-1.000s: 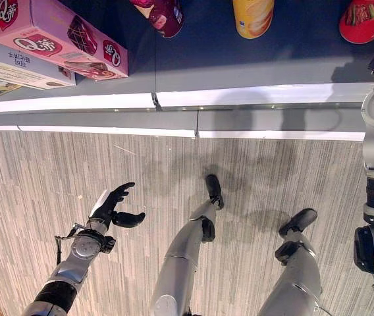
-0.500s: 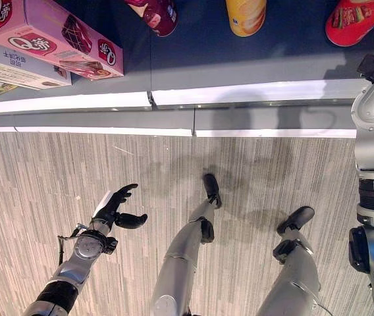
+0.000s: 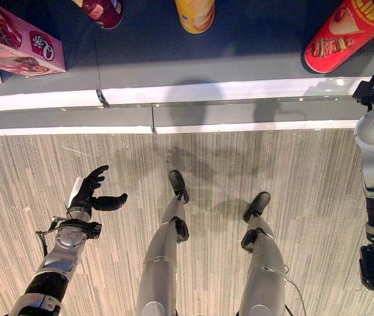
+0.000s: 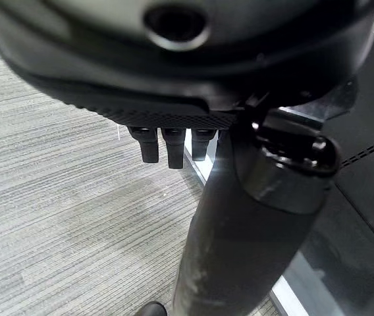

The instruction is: Put the goods on the table back onto the shelves and tidy them up.

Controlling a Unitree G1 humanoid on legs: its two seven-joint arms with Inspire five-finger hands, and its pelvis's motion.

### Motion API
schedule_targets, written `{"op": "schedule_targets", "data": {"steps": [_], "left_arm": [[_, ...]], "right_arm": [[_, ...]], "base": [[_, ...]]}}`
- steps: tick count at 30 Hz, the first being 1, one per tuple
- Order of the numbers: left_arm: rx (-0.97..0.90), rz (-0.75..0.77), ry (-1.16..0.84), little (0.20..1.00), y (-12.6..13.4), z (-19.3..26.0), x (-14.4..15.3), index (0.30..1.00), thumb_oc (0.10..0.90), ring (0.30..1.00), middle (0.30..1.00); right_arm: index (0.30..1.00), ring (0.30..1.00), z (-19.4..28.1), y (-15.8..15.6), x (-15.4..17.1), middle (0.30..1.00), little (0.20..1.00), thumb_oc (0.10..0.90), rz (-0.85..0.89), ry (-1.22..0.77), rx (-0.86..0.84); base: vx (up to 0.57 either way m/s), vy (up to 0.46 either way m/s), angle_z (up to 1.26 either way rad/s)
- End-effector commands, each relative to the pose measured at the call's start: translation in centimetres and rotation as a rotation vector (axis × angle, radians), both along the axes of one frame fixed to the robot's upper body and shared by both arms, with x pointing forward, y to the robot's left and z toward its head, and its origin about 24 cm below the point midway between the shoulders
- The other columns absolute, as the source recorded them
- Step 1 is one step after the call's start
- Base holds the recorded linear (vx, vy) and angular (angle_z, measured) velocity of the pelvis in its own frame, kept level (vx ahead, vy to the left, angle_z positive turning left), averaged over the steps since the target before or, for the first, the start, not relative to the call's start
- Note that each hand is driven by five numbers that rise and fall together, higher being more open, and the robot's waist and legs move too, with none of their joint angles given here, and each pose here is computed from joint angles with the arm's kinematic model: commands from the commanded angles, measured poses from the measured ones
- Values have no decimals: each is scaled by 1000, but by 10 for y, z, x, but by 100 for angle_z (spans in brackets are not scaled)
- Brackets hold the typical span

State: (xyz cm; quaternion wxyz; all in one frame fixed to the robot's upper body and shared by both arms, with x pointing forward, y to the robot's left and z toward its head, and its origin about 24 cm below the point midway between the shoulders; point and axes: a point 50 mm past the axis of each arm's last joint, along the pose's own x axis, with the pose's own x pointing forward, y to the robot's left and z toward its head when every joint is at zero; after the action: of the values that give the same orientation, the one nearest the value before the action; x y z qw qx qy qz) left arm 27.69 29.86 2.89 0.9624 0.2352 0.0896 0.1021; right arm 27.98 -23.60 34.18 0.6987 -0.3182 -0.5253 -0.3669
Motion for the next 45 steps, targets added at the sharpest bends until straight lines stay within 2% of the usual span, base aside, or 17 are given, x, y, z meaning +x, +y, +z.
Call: {"op": "schedule_targets", "data": {"steps": [1, 18, 45], "left_arm": [[71, 105, 1, 900, 35, 5, -18, 900, 800, 900, 900], [61, 101, 28, 900, 31, -4, -20, 900, 800, 900, 900], [68, 115, 51, 900, 29, -11, -20, 900, 800, 900, 900]], "right_arm": [[300, 300, 35, -4, -33, 300, 300, 400, -13, -224, -45], [300, 300, 47, 18, -30, 300, 300, 400, 19, -229, -132], [300, 300, 59, 13, -29, 300, 300, 400, -87, -301, -82]], "base": [[-4, -2, -4], [2, 1, 1], [9, 1, 3]]}}
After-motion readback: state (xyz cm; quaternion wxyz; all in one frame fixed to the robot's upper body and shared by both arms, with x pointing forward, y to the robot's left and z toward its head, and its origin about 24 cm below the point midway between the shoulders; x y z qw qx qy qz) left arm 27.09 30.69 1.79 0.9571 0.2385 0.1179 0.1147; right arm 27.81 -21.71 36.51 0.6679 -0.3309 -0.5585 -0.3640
